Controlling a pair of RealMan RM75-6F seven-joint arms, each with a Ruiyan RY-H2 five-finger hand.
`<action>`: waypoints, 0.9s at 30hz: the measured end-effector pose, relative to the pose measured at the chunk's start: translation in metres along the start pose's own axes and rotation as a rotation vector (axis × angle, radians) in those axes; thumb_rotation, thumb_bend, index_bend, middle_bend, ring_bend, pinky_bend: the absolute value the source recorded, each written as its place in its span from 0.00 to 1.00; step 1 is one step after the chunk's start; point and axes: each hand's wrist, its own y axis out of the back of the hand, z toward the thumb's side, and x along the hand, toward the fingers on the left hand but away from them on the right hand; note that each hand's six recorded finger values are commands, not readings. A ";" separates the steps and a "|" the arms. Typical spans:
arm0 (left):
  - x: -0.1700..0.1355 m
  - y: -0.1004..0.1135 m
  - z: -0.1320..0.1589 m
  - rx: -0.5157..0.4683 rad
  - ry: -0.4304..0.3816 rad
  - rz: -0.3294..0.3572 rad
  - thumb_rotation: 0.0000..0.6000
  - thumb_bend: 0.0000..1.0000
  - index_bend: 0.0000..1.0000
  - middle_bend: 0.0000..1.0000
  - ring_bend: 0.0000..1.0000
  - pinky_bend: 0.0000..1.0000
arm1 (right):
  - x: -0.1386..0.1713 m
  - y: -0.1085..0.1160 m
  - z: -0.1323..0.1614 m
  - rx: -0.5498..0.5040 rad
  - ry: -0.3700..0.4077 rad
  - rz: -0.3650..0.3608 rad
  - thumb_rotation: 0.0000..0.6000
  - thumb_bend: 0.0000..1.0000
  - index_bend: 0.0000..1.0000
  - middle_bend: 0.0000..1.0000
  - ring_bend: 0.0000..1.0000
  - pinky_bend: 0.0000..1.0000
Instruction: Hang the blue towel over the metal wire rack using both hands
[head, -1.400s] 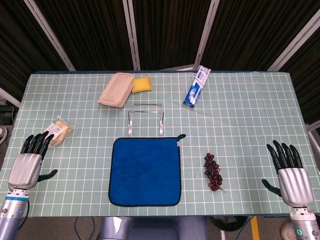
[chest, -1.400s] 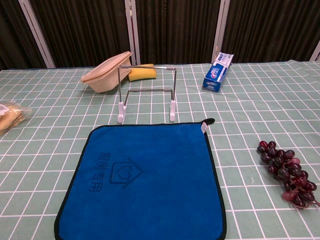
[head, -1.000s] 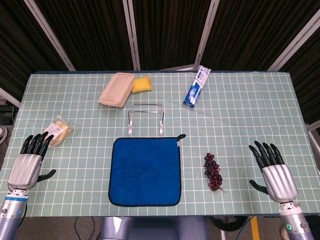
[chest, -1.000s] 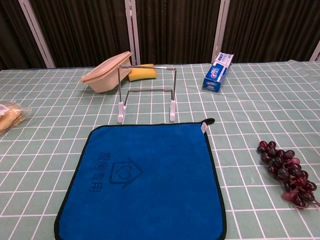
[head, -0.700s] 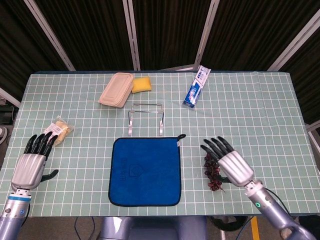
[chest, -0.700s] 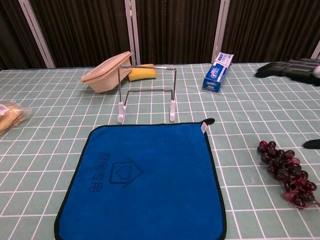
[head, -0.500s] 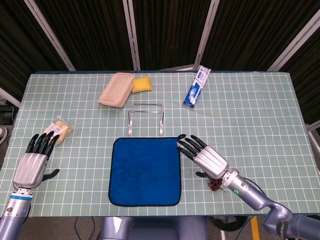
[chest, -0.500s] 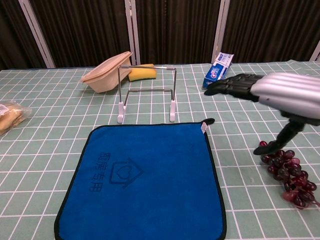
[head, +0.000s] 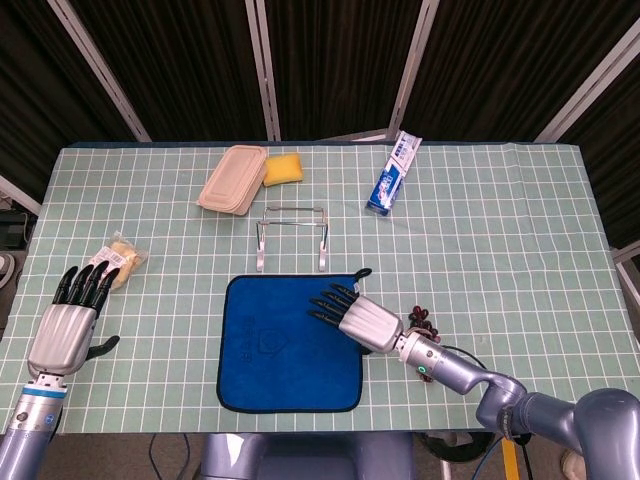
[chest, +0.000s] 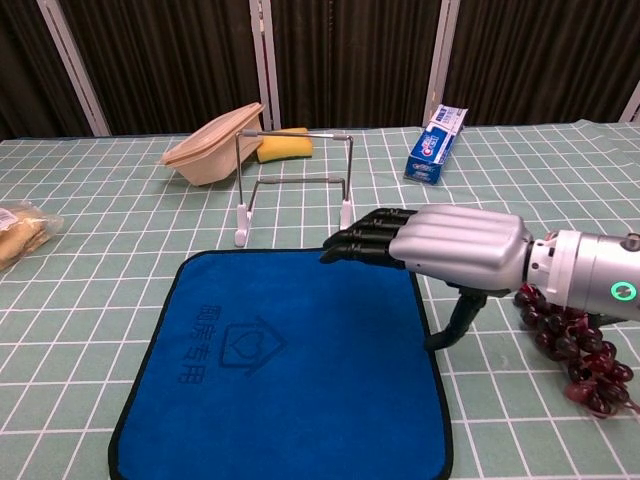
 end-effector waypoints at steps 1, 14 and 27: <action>0.000 -0.001 0.000 0.002 0.000 -0.003 1.00 0.01 0.00 0.00 0.00 0.00 | -0.002 -0.001 0.000 0.009 0.002 0.000 1.00 0.00 0.00 0.00 0.00 0.00; 0.002 -0.004 0.000 0.009 -0.001 -0.012 1.00 0.01 0.00 0.00 0.00 0.00 | -0.013 -0.011 -0.009 0.122 0.012 0.016 1.00 0.00 0.00 0.00 0.00 0.00; 0.004 -0.008 -0.001 0.014 0.000 -0.025 1.00 0.01 0.00 0.00 0.00 0.00 | -0.007 -0.013 -0.017 0.133 0.019 0.012 1.00 0.00 0.00 0.00 0.00 0.00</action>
